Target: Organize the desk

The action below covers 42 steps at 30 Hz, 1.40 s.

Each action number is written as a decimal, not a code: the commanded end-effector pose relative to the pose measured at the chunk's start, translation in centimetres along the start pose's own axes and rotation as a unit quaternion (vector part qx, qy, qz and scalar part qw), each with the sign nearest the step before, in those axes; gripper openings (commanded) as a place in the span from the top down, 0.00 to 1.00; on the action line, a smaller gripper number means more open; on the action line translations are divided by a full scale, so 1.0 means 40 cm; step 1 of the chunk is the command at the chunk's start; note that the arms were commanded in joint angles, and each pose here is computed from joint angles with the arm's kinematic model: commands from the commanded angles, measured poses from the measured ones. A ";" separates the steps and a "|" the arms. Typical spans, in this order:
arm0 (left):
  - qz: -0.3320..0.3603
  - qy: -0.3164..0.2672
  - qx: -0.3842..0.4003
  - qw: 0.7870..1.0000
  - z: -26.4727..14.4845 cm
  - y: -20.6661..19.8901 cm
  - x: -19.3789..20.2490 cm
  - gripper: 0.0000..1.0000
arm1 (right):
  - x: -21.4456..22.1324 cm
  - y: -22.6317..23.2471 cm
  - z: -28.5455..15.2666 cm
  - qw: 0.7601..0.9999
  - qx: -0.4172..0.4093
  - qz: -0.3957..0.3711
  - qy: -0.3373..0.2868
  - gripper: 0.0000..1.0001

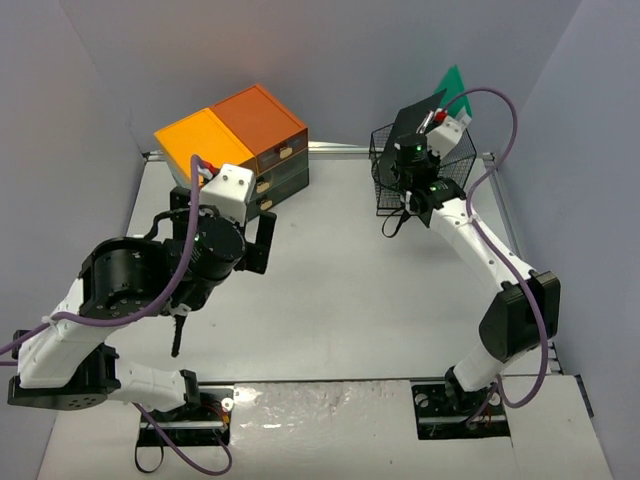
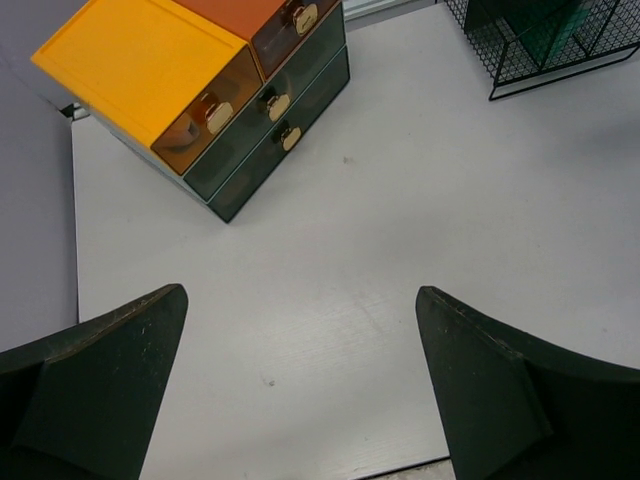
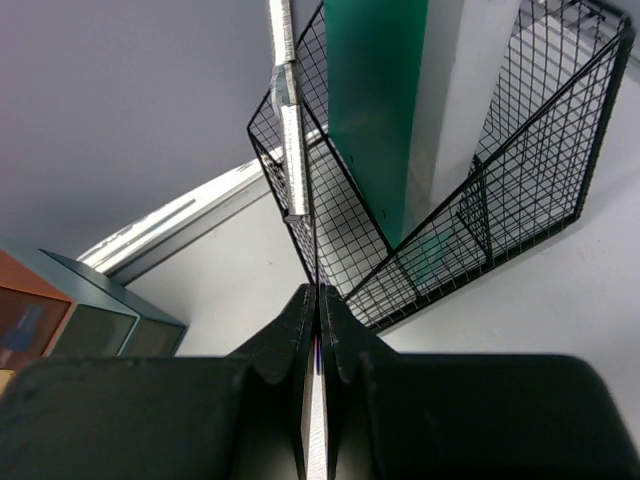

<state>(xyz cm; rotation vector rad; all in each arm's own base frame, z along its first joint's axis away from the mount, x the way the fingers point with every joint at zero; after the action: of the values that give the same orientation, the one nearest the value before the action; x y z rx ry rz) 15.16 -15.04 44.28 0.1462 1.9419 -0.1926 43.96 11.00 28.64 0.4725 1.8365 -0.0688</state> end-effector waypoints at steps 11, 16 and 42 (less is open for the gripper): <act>0.084 -0.057 0.022 0.995 0.129 -0.149 0.016 0.03 | -0.243 -0.045 -0.152 0.997 -0.025 0.023 -0.066 1.00; 0.089 -0.067 0.030 0.993 0.150 -0.187 0.010 0.03 | -0.249 -0.041 -0.121 0.997 -0.043 0.015 -0.055 1.00; 0.078 -0.067 0.028 0.994 0.145 -0.172 0.019 0.03 | -0.205 0.039 -0.027 0.989 -0.126 -0.077 -0.010 1.00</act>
<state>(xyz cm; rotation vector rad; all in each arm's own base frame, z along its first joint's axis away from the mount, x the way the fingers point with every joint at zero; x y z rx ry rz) 18.75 -23.69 39.59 0.3991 1.8276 -0.0840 44.70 10.59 34.12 0.1628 1.9132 0.0512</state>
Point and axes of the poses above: each gripper's point midway between its finger pads, its own z axis out along the fingers, its own y axis along the line the jaws close on, x = y × z, the point moved 4 cm from there along -z, back along the fingers, and after that the axes turned 11 degrees about -z, right-handed, at the moved point
